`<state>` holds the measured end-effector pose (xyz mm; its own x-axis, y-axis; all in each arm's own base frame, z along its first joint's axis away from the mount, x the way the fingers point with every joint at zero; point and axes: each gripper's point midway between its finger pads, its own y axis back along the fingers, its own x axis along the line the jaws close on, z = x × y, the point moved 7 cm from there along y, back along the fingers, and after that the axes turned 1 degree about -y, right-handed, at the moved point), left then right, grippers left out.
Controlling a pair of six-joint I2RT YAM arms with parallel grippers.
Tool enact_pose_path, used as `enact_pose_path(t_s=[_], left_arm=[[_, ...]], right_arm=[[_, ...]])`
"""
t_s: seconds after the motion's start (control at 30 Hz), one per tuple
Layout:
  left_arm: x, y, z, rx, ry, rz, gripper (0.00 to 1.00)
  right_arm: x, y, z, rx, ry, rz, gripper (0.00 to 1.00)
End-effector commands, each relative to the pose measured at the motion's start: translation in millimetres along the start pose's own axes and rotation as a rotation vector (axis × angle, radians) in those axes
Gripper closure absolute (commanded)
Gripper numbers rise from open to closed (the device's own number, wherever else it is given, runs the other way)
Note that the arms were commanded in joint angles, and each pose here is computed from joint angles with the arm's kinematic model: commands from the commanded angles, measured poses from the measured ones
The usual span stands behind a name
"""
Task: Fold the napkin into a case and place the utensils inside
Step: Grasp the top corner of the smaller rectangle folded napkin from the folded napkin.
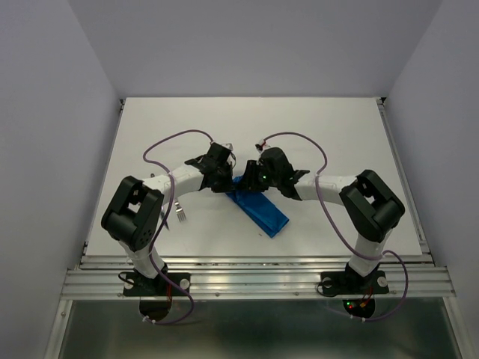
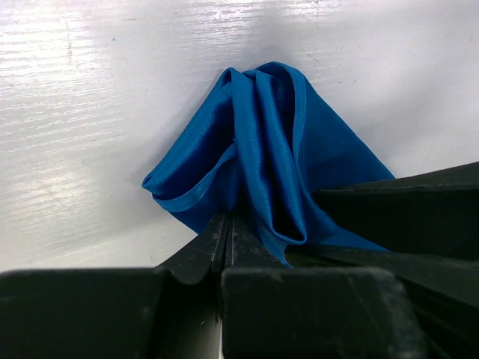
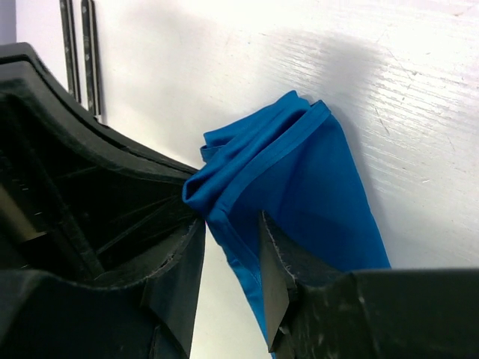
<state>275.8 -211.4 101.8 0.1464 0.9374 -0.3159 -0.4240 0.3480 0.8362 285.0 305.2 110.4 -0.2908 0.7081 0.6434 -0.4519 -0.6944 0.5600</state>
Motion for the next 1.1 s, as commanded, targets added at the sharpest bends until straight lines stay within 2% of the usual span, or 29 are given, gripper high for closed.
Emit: enact_pose_path(t_s=[0.0, 0.47, 0.7, 1.07], left_arm=[[-3.7, 8.4, 6.6, -0.031, -0.005, -0.030, 1.00], [-4.0, 7.4, 6.5, -0.028, -0.008, -0.033, 1.00], [-3.3, 7.4, 5.7, -0.027, -0.010, -0.031, 1.00], [-3.8, 7.5, 5.8, -0.027, -0.010, -0.034, 1.00]], right_arm=[[21.4, 13.5, 17.1, -0.078, 0.045, 0.060, 0.60], [23.8, 11.8, 21.1, -0.086, 0.038, 0.057, 0.63], [32.9, 9.3, 27.4, -0.085, 0.035, 0.098, 0.59], [33.0, 0.3, 26.4, -0.064, 0.024, 0.115, 0.59]])
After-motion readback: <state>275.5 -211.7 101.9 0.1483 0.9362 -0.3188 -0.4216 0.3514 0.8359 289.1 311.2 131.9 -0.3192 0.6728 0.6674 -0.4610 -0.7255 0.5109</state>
